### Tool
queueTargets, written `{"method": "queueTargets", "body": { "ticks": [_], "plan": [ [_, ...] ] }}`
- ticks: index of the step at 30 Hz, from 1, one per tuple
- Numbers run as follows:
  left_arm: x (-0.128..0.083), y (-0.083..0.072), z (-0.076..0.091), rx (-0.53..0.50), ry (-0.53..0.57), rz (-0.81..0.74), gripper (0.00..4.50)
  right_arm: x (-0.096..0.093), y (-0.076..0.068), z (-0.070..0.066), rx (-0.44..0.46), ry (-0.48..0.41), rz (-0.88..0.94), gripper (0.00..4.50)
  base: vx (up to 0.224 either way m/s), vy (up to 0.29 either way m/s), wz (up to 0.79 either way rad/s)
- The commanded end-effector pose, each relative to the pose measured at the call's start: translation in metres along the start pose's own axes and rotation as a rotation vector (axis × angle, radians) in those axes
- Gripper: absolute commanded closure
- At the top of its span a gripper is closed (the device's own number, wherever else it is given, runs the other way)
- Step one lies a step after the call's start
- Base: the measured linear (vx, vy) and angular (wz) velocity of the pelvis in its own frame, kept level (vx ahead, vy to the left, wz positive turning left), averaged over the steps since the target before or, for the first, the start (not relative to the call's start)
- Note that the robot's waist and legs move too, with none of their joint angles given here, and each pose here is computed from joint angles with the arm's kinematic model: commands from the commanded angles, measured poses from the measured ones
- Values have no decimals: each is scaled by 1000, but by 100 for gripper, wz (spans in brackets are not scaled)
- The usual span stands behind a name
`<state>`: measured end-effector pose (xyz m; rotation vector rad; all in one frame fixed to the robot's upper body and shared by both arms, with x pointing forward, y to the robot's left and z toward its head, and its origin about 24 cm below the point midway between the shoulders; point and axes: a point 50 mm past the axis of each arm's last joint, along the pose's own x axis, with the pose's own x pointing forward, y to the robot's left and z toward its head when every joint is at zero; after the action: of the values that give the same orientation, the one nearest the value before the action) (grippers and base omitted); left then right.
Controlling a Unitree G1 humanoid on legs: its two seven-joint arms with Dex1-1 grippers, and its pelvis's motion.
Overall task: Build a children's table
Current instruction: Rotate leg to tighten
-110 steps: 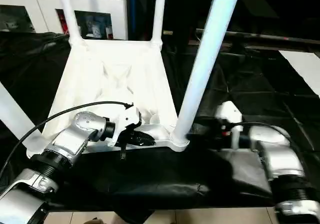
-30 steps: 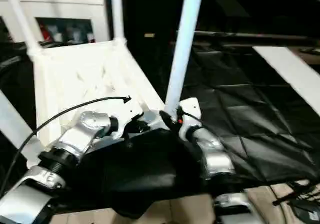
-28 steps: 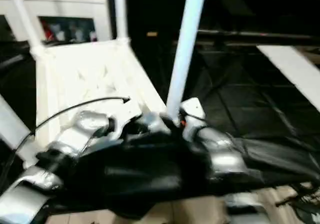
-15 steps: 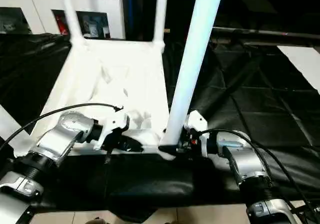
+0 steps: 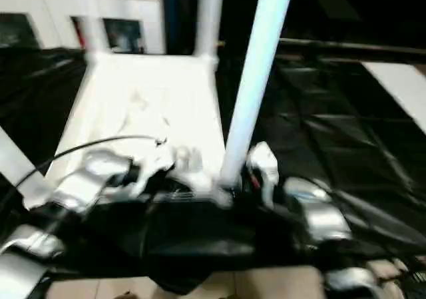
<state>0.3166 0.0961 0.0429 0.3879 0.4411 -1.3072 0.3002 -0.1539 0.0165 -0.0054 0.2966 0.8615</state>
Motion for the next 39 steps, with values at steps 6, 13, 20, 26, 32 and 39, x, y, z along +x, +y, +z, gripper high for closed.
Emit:
{"method": "queueTargets", "body": {
  "ticks": [6, 13, 20, 26, 32, 39],
  "plan": [
    [40, -11, 20, -31, -59, 88, 450, 34, 13, -30, 152, 121, -321, 202, 0, 0, 0],
    [43, -17, 22, -11, -68, 29, 450, 47, 31, -17, 79, 42, -160, 129, 0, 0, 0],
    [18, -17, 13, 22, -90, -108, 450, 11, 19, 1, -104, 27, 172, 90, 0, 0, 0],
    [-1, -23, 4, -8, -63, -261, 450, -20, 12, 8, -139, 69, 355, 90, 0, 0, 0],
    [-11, -24, 0, -43, -55, -309, 450, -37, 11, 8, -139, 119, 453, 106, 0, 0, 0],
    [-12, -22, 0, -40, -61, -285, 450, -32, 17, 8, -117, 103, 471, 163, 0, 0, 0]
  ]
}}
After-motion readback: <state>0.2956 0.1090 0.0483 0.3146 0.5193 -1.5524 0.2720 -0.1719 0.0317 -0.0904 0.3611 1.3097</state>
